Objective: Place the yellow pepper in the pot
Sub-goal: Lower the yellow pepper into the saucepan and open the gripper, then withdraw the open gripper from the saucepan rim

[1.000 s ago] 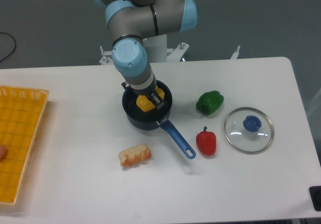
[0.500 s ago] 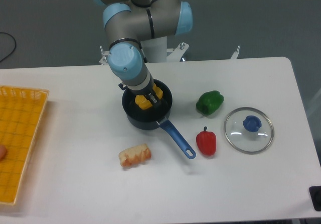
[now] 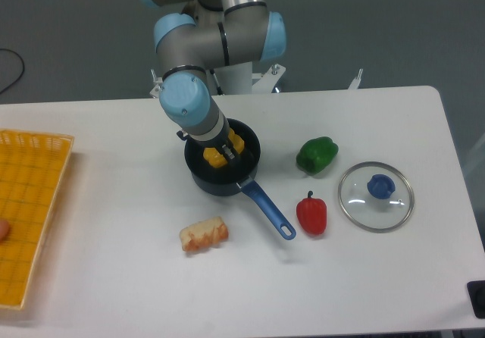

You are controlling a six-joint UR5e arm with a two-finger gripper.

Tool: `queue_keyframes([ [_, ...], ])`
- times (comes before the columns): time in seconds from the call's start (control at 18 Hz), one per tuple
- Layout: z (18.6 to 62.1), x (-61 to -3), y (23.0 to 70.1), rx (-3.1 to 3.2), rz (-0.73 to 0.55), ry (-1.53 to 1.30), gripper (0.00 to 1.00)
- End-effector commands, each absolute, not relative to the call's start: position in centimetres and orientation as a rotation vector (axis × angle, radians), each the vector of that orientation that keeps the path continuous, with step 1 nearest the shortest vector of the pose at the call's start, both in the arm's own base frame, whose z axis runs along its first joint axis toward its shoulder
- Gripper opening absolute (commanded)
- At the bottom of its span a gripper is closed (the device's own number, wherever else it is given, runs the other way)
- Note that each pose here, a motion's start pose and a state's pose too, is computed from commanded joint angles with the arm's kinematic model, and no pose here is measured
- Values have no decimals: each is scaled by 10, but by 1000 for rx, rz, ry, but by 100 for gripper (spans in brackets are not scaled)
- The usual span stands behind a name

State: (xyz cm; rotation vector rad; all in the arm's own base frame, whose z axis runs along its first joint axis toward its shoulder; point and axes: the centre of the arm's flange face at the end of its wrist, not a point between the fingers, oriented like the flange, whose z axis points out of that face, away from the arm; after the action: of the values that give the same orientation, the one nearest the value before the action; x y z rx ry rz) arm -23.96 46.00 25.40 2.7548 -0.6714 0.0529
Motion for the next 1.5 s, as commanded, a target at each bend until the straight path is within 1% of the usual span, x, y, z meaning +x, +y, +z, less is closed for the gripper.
queue_keyframes([
  [0.22,253,-238,460,2757,53,-663,59],
  [0.56,236,-238,470,2746,31,-660,59],
  [0.94,237,-231,473,2742,25,-671,59],
  [1.17,230,-227,469,2732,38,-671,62],
  [1.28,229,-226,467,2722,36,-673,70],
  [1.5,228,-221,469,2716,32,-685,70],
])
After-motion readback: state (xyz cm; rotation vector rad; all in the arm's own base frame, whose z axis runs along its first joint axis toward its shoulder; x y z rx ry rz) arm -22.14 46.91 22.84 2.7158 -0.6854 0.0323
